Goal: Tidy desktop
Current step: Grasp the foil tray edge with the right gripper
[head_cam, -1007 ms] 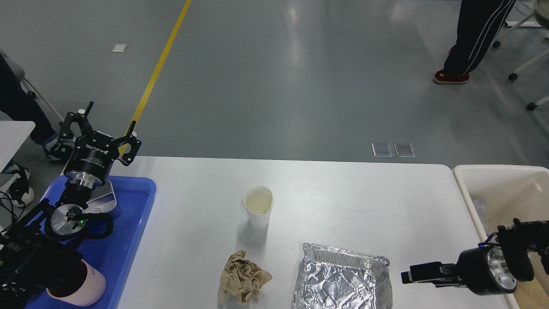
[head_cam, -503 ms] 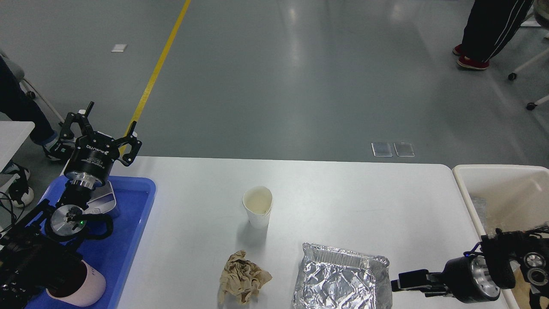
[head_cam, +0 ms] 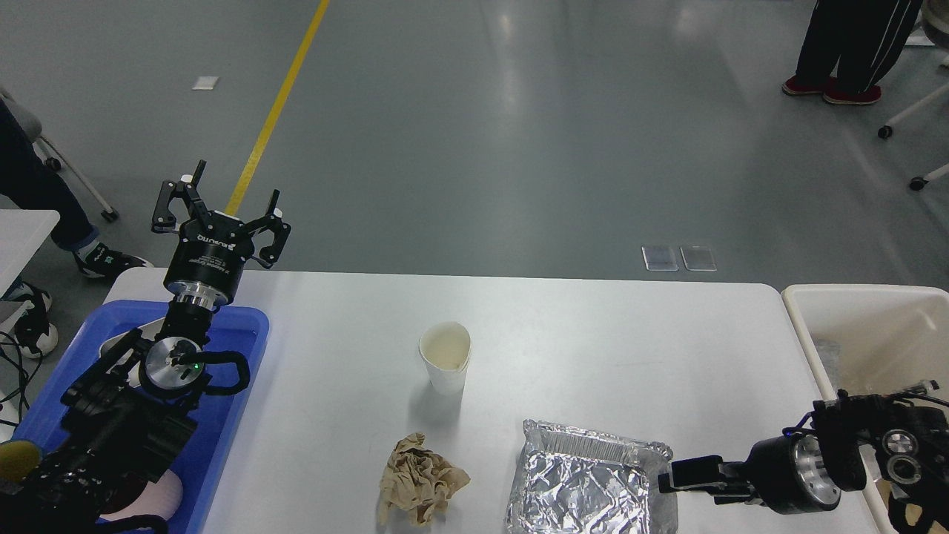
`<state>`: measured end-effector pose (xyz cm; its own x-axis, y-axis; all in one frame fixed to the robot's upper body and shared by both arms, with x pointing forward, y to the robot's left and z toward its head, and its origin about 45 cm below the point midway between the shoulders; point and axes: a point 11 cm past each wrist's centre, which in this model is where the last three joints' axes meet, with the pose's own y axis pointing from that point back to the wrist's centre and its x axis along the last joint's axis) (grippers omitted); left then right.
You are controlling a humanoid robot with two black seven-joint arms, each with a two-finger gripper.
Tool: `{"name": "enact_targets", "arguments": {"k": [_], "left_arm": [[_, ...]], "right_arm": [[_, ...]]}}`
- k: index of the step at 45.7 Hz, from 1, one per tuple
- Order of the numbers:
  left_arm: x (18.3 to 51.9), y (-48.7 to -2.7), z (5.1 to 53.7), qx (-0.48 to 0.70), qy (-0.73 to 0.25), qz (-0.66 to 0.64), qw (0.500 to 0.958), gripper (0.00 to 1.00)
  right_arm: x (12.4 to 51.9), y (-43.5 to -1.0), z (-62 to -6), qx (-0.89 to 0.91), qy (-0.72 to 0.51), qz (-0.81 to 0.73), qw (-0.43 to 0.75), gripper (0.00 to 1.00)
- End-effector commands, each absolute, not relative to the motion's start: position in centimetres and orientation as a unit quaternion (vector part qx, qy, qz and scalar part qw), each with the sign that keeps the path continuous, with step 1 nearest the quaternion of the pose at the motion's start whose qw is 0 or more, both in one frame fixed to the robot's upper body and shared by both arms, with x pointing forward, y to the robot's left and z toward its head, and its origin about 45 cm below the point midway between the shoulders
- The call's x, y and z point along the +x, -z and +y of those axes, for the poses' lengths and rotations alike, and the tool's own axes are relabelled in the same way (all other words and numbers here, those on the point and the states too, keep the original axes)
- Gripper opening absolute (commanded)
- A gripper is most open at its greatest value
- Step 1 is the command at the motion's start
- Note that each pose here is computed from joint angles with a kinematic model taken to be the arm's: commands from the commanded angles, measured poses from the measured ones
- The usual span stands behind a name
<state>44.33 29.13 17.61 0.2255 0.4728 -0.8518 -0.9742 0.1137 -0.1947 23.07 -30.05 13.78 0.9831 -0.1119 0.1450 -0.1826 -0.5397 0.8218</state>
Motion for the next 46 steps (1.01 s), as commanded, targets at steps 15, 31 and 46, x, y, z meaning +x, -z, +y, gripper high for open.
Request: {"name": "enact_targets", "arguments": {"k": [15,31,46], "left_arm": [[44.9,-18.4,28.5,-0.395,-0.529,0.314,0.682,0.97],[44.5,-18.0,29.6,-0.391,-0.538,0.311,0.679,0.97],[44.5,-18.0,29.8,-0.389,-0.540,0.310,0.679,0.97]], "right_arm": [[23.1,-12.2,-28.4,0.885,-0.024,-0.086,0.457,1.00],[23.5,-11.4,-28.2,0.885,-0.015,-0.091,0.456,1.00],[23.5,-11.0,-28.8,0.881,-0.008,-0.094,0.463,1.00]]}}
